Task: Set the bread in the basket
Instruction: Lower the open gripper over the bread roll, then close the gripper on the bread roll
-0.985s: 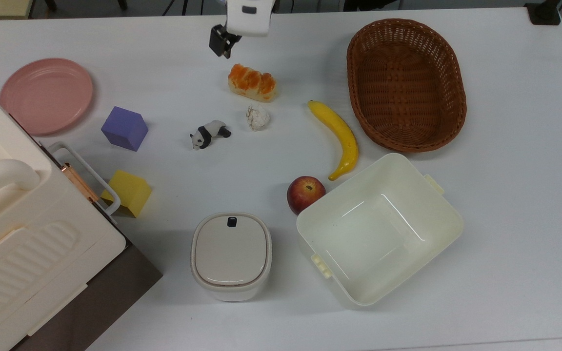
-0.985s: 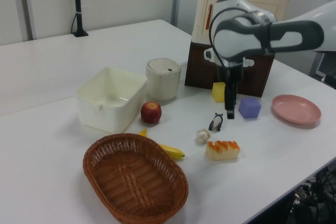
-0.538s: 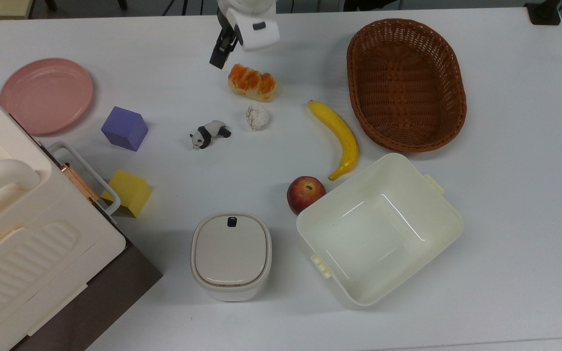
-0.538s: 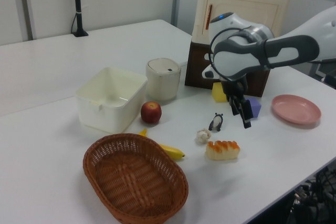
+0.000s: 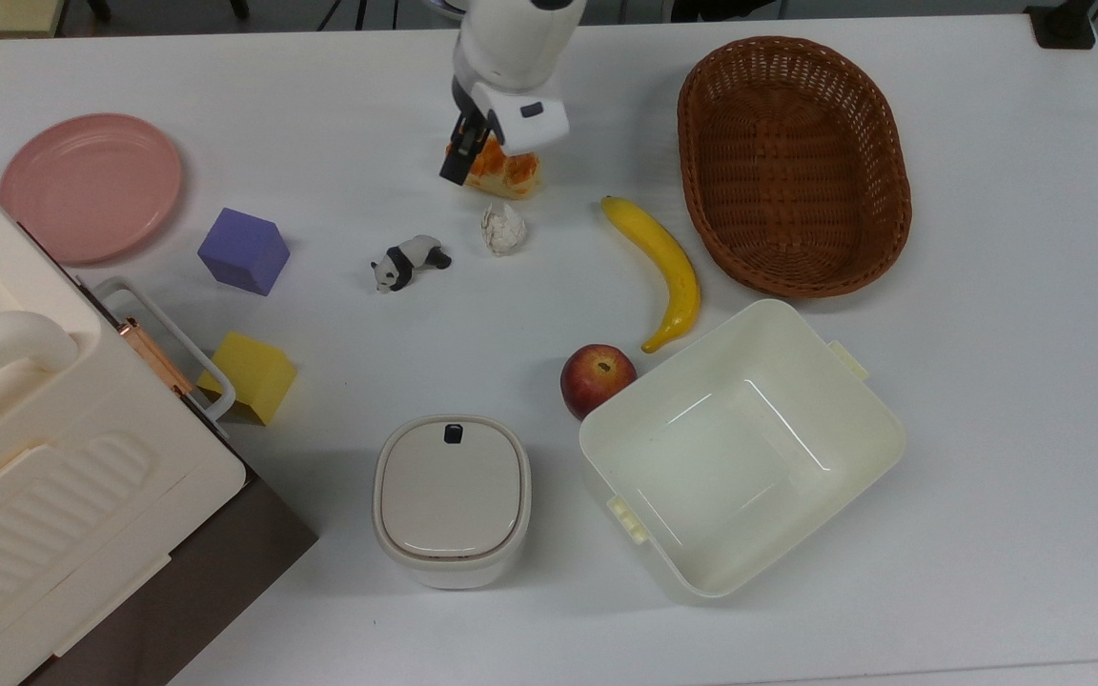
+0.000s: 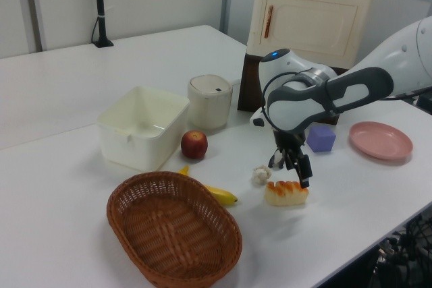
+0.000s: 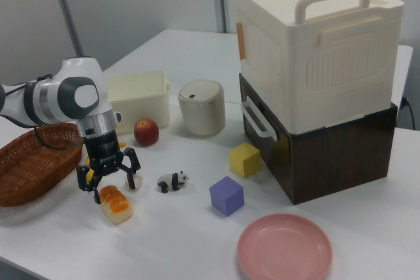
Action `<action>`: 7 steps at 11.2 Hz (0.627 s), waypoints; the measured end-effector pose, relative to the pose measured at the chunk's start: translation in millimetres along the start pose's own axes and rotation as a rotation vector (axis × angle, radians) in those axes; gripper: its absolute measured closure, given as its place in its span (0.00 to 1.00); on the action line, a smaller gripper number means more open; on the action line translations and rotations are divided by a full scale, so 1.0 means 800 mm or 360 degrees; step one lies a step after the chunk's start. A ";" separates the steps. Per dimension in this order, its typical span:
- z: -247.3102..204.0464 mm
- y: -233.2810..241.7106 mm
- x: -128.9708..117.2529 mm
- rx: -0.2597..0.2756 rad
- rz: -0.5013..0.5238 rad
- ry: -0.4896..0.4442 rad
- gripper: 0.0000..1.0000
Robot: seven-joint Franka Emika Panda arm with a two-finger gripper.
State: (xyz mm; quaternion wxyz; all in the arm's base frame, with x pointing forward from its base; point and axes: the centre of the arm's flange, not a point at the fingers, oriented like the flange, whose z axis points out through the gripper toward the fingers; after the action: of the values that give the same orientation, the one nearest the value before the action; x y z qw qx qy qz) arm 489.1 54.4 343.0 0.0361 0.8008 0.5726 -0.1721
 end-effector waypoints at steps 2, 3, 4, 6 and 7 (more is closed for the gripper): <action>-0.002 -0.008 0.014 -0.0009 -0.0008 -0.0008 0.00; 0.000 -0.011 0.017 -0.0007 -0.0018 -0.0012 0.00; 0.003 -0.013 0.018 0.0000 -0.0024 -0.0018 0.00; 0.011 -0.017 0.023 0.0019 -0.0040 -0.0030 0.00; 0.015 -0.018 0.028 0.0021 -0.0046 -0.0031 0.00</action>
State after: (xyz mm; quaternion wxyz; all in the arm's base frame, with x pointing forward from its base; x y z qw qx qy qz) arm 479.6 76.4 326.8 0.0339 0.7909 0.5827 -0.1841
